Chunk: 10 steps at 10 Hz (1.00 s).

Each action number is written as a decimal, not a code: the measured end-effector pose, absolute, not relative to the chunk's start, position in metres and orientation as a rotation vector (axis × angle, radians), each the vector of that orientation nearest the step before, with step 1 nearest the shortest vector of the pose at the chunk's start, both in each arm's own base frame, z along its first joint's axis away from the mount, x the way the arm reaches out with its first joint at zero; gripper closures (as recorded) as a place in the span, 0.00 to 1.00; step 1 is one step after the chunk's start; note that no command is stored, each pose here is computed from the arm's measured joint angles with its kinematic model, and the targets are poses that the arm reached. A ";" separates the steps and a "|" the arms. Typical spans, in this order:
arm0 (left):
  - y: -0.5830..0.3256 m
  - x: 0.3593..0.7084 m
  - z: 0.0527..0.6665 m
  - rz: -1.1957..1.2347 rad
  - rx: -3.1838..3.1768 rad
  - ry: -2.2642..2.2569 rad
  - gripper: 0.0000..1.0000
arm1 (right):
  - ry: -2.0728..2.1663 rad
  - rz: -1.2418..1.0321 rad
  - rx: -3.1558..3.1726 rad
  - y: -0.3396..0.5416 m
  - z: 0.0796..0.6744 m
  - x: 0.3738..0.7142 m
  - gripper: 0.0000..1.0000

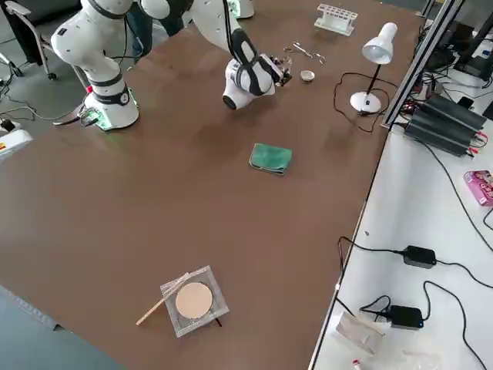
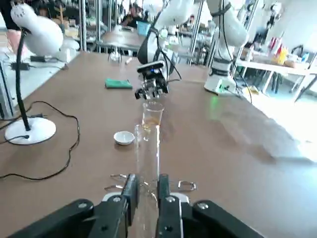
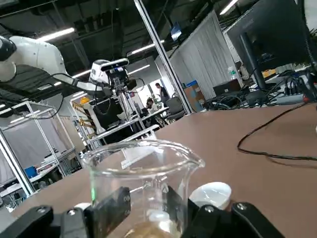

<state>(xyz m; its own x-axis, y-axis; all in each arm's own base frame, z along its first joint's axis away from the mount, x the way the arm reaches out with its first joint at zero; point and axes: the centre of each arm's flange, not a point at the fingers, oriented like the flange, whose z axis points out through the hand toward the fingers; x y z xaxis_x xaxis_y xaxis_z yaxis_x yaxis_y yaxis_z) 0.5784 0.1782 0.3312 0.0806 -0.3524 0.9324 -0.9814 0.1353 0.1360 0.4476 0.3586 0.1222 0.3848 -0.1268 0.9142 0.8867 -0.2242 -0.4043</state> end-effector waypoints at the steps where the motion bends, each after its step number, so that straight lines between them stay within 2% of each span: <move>1: 0.191 0.583 0.328 0.852 1.359 -1.422 0.79 | -0.710 -1.096 -1.499 0.366 0.127 0.445 0.62; 4: 0.231 0.591 0.298 1.010 1.326 -1.276 0.79 | -0.696 -1.088 -1.515 0.377 0.151 0.446 0.62; 7: 0.262 0.576 0.251 1.089 1.298 -1.131 0.79 | -0.627 -1.072 -1.525 0.394 0.172 0.438 0.62; 10: 0.261 0.572 0.250 1.134 1.227 -1.188 0.79 | -0.576 -1.048 -1.535 0.412 0.173 0.422 0.62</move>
